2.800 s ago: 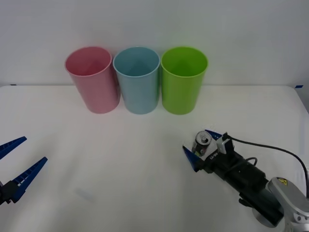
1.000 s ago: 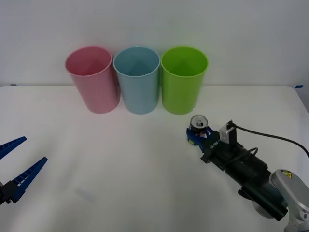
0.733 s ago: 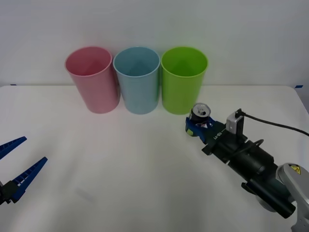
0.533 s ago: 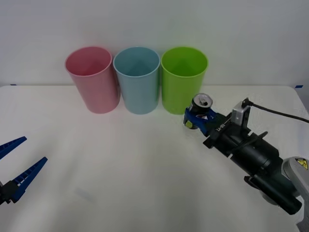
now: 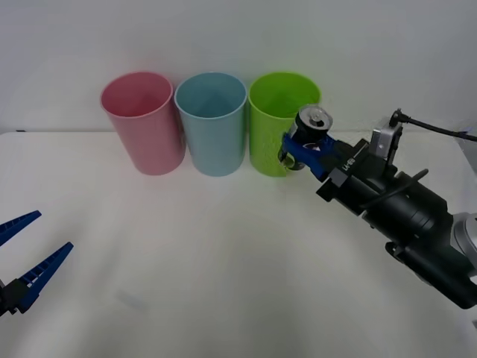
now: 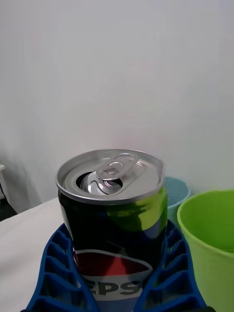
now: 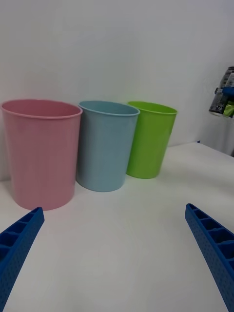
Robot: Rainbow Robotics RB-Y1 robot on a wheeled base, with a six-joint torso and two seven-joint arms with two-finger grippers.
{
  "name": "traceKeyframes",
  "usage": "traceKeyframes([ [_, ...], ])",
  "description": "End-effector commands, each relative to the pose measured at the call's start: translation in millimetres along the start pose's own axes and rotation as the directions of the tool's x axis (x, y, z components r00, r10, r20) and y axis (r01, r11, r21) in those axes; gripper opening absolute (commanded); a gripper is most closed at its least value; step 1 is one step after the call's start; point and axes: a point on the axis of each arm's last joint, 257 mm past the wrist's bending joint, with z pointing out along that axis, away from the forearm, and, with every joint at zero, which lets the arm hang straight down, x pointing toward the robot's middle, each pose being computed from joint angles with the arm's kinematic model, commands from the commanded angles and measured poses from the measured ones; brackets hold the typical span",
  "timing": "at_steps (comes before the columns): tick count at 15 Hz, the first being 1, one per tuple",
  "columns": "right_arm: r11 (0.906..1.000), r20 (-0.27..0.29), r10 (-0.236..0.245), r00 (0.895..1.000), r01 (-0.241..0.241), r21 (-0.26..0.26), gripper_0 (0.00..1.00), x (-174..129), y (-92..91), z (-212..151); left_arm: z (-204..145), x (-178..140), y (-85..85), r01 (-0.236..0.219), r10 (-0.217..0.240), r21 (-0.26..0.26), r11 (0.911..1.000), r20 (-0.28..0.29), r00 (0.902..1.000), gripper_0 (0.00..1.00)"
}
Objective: Grasp the object on the table and drop it into the matching bin: aluminum can to the light blue bin, PET bottle to the pink bin.
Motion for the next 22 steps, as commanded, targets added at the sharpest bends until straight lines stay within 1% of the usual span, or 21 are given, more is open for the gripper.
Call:
traceKeyframes([
  [1, 0.9983, 0.013, -0.057, 0.998, 0.057, 0.011, 0.00, -16, -4.0, 22, 0, 0, 0.0, 0.000, 0.000, 0.000, 1.0000, 0.000, 1.0000, 1.00],
  [4, 0.9976, 0.037, -0.056, 0.998, 0.055, 0.042, 0.00, -26, -2.8, 59, 0, 0, 0.0, 0.000, 0.000, 0.000, 1.0000, 0.000, 1.0000, 1.00],
  [7, 0.9972, 0.047, -0.047, 0.998, 0.044, 0.061, 0.00, -26, -9.5, 92, 0, 0, 0.0, 0.000, 0.000, 0.000, 1.0000, 0.000, 1.0000, 1.00],
  [9, 0.9953, 0.040, -0.070, 0.997, 0.067, 0.070, 0.00, -23, -14.6, 118, 0, 0, 0.0, 0.000, 0.000, 0.000, 1.0000, 0.000, 1.0000, 1.00],
  [10, 0.9957, 0.040, -0.051, 0.998, 0.048, 0.079, 0.00, -21, -18.4, 134, 0, 0, 0.0, 0.000, 0.000, 0.000, 1.0000, 0.000, 1.0000, 1.00],
  [11, 0.9953, 0.040, -0.047, 0.998, 0.043, 0.087, 0.00, -19, -20.7, 142, 0, 0, 0.0, 0.000, 0.000, 0.000, 1.0000, 0.000, 1.0000, 1.00],
  [13, 0.9928, 0.039, -0.031, 0.999, 0.027, 0.117, 0.00, -18, -26.7, 173, 0, 0, 0.0, 0.000, 0.000, 0.000, 1.0000, 0.000, 1.0000, 1.00],
  [16, 0.9874, 0.021, -0.021, 1.000, 0.017, 0.157, 0.00, -13, -35.2, 205, 0, 0, 0.0, 0.000, 0.000, 0.000, 1.0000, 0.000, 1.0000, 1.00],
  [19, 0.9821, -0.004, -0.010, 1.000, 0.011, 0.188, 0.00, -4, -37.9, 229, 0, 0, 0.0, 0.000, 0.000, 0.000, 1.0000, 0.000, 1.0000, 1.00],
  [22, 0.9772, -0.035, -0.004, 0.999, 0.012, 0.212, 0.00, 7, -36.2, 249, 0, 0, 0.0, 0.000, 0.000, 0.000, 1.0000, 0.000, 1.0000, 1.00],
])
